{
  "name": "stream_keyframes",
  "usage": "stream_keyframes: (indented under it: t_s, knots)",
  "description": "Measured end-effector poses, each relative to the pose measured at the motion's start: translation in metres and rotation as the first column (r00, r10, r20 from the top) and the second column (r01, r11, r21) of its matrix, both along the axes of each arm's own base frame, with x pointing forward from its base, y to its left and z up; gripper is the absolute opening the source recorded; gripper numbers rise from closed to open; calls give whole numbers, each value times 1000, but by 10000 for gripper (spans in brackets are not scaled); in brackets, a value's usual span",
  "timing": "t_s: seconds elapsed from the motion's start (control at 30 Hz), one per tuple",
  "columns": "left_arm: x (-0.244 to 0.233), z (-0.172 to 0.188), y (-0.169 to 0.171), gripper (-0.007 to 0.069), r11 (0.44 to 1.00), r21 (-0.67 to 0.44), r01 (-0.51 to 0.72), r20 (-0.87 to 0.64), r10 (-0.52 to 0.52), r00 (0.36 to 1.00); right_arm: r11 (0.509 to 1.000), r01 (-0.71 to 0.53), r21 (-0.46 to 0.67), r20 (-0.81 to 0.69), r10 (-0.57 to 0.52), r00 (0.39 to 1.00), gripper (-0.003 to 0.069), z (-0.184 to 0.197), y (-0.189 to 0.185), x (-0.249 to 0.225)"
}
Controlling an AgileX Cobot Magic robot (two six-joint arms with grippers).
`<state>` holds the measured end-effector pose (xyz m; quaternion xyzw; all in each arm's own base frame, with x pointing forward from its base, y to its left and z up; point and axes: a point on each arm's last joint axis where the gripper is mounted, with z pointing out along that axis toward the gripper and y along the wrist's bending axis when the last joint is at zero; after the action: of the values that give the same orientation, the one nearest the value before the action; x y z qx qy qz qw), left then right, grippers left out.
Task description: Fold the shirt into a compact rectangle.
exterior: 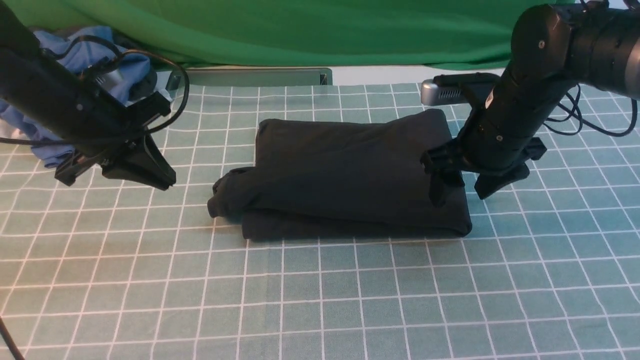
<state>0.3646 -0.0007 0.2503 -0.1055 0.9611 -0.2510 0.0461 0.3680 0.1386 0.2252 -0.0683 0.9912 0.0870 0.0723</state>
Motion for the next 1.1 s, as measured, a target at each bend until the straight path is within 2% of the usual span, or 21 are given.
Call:
stream_keyframes:
  t_s: [0.17,0.3,0.4,0.43,0.5,0.53,0.57,0.6,0.67,0.9,1.03,1.1]
  knots:
    - [1,0,0,18,1000,3,-3,5,3,1000,1000,-7,-29,-14,6,1000,578,-9,-1,2]
    - [1,0,0,18,1000,3,-3,6,3,1000,999,1,-48,-69,-4,998,578,-33,0,8]
    - [1,0,0,18,1000,3,-3,6,3,1000,998,-9,-58,-93,3,996,536,-52,2,12]
    - [1,0,0,18,1000,3,-2,7,2,1000,998,-19,-59,-97,14,995,493,-56,2,12]
    - [1,0,0,18,1000,4,1,8,-1,1000,998,-24,-58,-101,18,995,353,-60,3,13]
    - [1,0,0,18,1000,4,1,8,-1,1000,998,-24,-58,-101,18,995,353,-60,3,13]
    - [1,0,0,18,1000,4,1,9,-1,1000,998,-27,-58,-103,21,995,207,-60,3,13]
    - [1,0,0,18,1000,4,2,8,-3,1000,998,-29,-60,-110,22,994,134,-60,2,13]
    - [0,0,0,18,1000,4,5,8,-5,1000,996,-52,-68,-137,42,990,80,-60,2,10]
    - [-29,-3,-10,18,1000,-1,20,-31,-20,999,988,-104,-113,-222,77,972,80,-66,-6,-8]
    - [-67,-13,-41,18,997,-19,75,-65,-76,995,989,-98,-113,-202,73,977,80,-68,-8,-12]
    - [-75,-17,-61,18,997,-11,75,-18,-76,997,989,-96,-112,-196,73,978,80,-67,-8,-12]
